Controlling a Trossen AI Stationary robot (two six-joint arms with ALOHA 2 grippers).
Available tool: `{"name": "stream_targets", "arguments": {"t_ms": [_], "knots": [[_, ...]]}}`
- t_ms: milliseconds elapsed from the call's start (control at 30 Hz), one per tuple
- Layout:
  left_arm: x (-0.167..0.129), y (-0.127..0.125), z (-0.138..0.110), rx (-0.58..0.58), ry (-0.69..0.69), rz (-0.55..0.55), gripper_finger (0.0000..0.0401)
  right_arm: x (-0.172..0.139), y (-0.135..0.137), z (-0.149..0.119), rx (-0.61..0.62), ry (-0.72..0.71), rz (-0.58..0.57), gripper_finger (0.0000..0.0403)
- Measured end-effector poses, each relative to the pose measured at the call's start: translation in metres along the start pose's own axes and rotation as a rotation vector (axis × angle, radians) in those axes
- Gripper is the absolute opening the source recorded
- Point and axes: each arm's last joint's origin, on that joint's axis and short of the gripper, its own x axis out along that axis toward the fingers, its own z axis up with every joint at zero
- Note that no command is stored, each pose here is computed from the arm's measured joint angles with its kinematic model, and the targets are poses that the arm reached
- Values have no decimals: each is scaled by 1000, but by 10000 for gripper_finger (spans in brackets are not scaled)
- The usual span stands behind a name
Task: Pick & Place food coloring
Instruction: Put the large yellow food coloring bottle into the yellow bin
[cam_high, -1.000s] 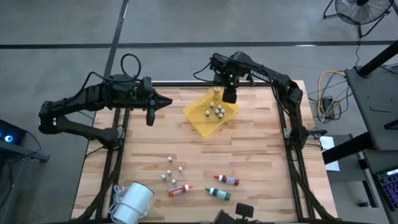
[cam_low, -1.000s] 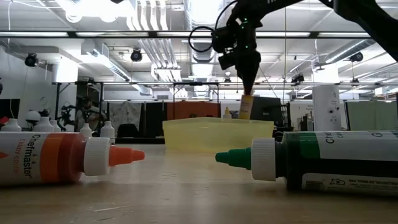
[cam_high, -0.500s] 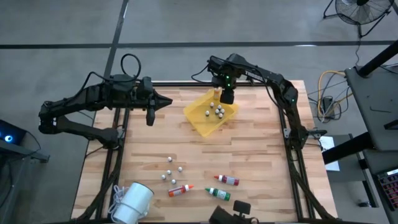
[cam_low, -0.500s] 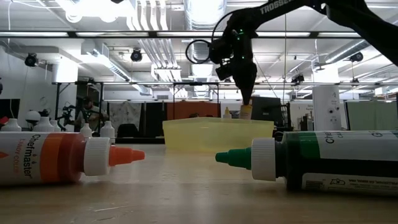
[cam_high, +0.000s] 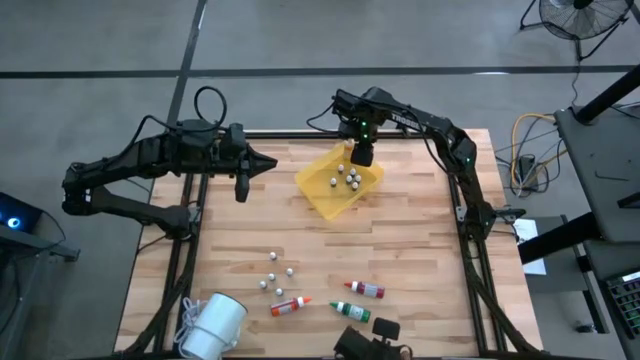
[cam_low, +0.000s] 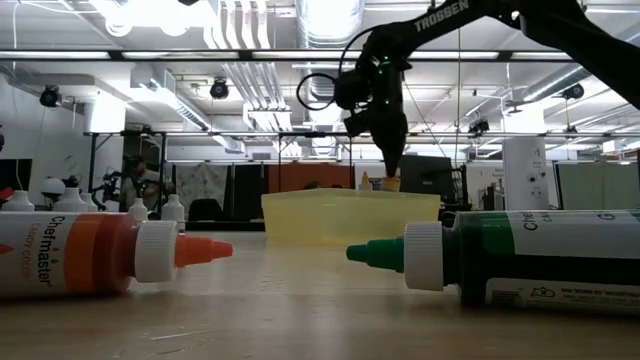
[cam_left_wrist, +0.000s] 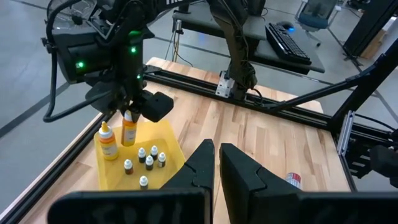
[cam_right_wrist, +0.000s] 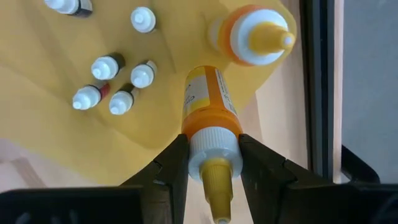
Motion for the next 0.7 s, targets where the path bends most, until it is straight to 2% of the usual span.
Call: {"name": "stream_targets", "arguments": {"t_ms": [400,700], "knots": [[0,0,0,0,0,0,0,4,1,-1,1,9,10,107],[0,0,0,0,0,0,0,2,2,0,99,-4,52,107]]}}
